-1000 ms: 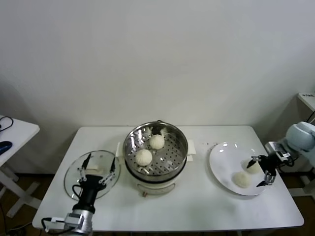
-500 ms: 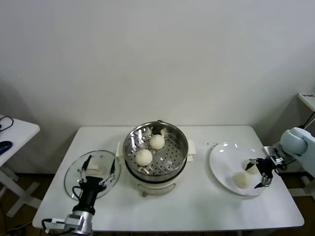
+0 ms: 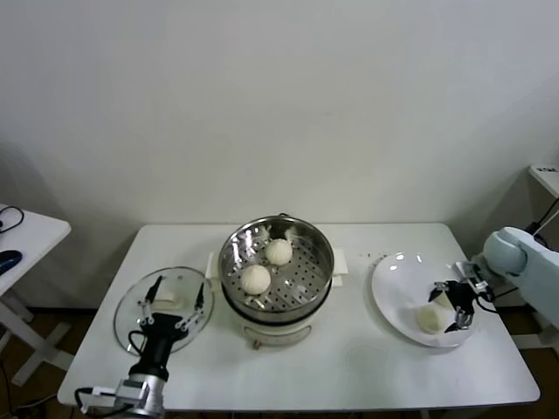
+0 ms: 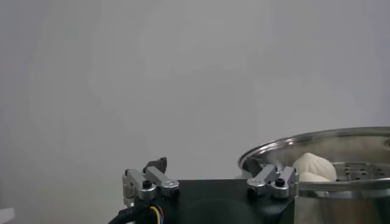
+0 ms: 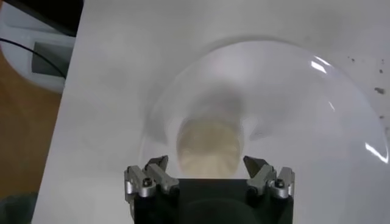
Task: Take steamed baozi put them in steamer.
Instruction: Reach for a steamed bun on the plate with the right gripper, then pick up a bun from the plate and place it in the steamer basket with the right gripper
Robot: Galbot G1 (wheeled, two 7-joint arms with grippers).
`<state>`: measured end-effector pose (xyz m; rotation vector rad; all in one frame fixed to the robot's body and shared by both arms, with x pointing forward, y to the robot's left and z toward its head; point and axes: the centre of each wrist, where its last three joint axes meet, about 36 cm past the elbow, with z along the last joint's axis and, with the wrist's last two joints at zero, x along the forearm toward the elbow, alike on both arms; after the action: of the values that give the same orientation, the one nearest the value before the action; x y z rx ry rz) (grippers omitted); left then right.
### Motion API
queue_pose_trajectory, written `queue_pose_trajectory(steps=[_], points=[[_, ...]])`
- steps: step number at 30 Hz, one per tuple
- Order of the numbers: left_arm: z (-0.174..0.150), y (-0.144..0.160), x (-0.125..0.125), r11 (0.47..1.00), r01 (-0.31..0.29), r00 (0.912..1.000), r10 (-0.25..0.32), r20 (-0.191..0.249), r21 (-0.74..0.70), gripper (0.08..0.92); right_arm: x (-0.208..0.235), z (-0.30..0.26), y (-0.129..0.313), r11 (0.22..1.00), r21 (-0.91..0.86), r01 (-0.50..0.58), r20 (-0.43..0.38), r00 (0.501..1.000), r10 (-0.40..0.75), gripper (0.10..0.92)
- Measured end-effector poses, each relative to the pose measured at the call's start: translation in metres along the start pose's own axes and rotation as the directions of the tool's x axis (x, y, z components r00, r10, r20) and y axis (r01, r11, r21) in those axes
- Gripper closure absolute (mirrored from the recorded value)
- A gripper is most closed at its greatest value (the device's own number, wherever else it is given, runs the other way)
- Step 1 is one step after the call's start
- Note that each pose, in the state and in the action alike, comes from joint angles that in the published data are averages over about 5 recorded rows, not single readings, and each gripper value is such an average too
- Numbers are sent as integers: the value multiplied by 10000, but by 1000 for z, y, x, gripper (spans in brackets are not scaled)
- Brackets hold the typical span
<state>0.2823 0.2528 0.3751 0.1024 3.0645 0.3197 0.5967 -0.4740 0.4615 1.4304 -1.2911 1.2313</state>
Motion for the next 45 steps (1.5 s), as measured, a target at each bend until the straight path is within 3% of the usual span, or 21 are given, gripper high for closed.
queue_pose_trajectory(steps=[15, 24, 32, 39, 45], points=[[1, 0, -1, 10000, 35, 10000, -35, -33, 12, 177, -15, -6, -5, 9996, 244, 121, -157, 9998, -117, 205], [0, -1, -3, 10000, 13, 10000, -13, -1, -10, 177, -17, -6, -5, 9995, 304, 112, -219, 9997, -106, 297], [1, -1, -3, 10000, 7, 10000, -7, -27, -26, 177, -13, -6, -7, 9994, 351, -7, -139, 9999, 12, 322], [1, -1, -3, 10000, 20, 10000, -20, -47, -35, 177, 9, -15, -14, 9971, 735, -221, -21, 9997, 223, 327], [1, -1, -3, 10000, 5, 10000, -6, -62, -41, 177, 56, -46, -36, 9811, 1826, -638, 149, 9980, 621, 327]])
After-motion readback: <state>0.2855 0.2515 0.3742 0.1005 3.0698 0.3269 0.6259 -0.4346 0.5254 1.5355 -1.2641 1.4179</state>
